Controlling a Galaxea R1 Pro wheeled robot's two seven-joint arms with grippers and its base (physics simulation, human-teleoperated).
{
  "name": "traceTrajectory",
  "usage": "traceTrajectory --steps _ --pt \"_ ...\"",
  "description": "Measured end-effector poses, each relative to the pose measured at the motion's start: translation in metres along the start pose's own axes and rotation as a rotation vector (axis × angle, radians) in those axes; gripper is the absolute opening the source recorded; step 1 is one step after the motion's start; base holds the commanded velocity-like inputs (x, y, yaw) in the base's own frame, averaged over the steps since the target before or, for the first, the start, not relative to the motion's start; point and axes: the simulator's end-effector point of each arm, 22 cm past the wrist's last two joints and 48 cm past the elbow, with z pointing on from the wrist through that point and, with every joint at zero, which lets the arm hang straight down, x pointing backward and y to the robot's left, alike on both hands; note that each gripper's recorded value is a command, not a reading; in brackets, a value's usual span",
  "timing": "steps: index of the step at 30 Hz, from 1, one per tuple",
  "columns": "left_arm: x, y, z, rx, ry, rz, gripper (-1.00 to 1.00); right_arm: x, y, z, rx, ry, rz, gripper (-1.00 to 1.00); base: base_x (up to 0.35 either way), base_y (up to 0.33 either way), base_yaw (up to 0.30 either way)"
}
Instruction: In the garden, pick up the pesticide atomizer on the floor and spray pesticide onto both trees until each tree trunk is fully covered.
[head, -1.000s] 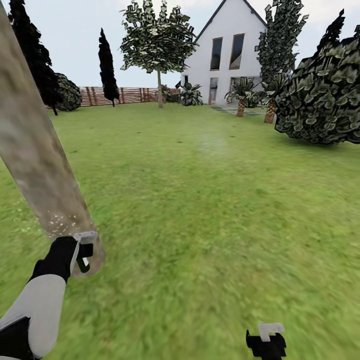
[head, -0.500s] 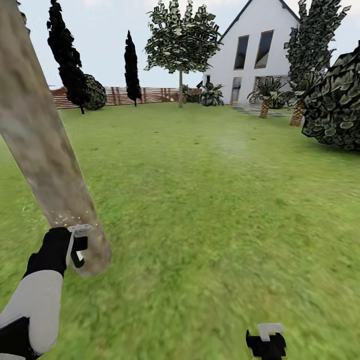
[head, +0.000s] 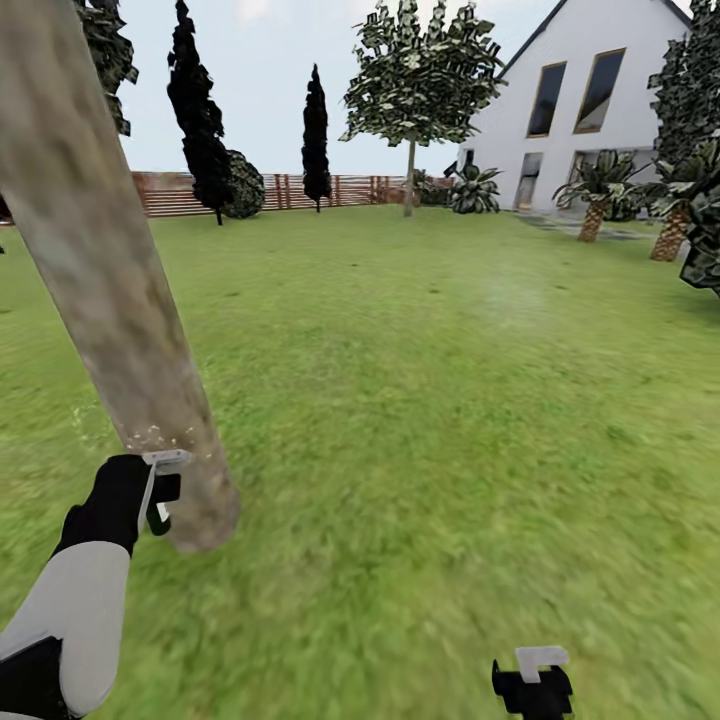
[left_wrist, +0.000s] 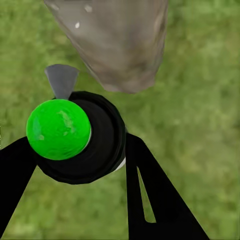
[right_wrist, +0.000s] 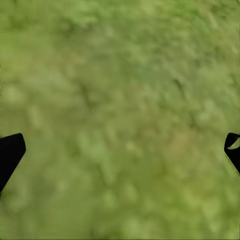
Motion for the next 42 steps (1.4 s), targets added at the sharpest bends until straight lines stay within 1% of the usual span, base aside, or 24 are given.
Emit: traceTrajectory --steps 3,18,38,42 --pt "0.0 -0.0011 0.0 0.001 0.0 0.001 -1.0 0.0003 0.0 -0.0001 0.0 0.0 0.0 1.0 0.232 -0.209 0.177" --pt "0.0021 0.0036 0.001 -0.006 0.003 0.002 -1.0 0.0002 0.0 0.0 0.0 0.0 -0.001 1.0 0.196 -0.238 0.015" --pt "-0.0003 0.0071 0.0003 -0.011 -0.001 0.0 -1.0 0.0005 0.0004 -0.0001 -0.001 0.001 0.0 1.0 0.168 -0.263 0.269" --pt "0.0006 0.007 0.0006 -0.011 0.0 0.0 -1.0 0.0004 0.0001 -0.0001 0.0 0.001 0.0 1.0 0.167 -0.263 0.082"
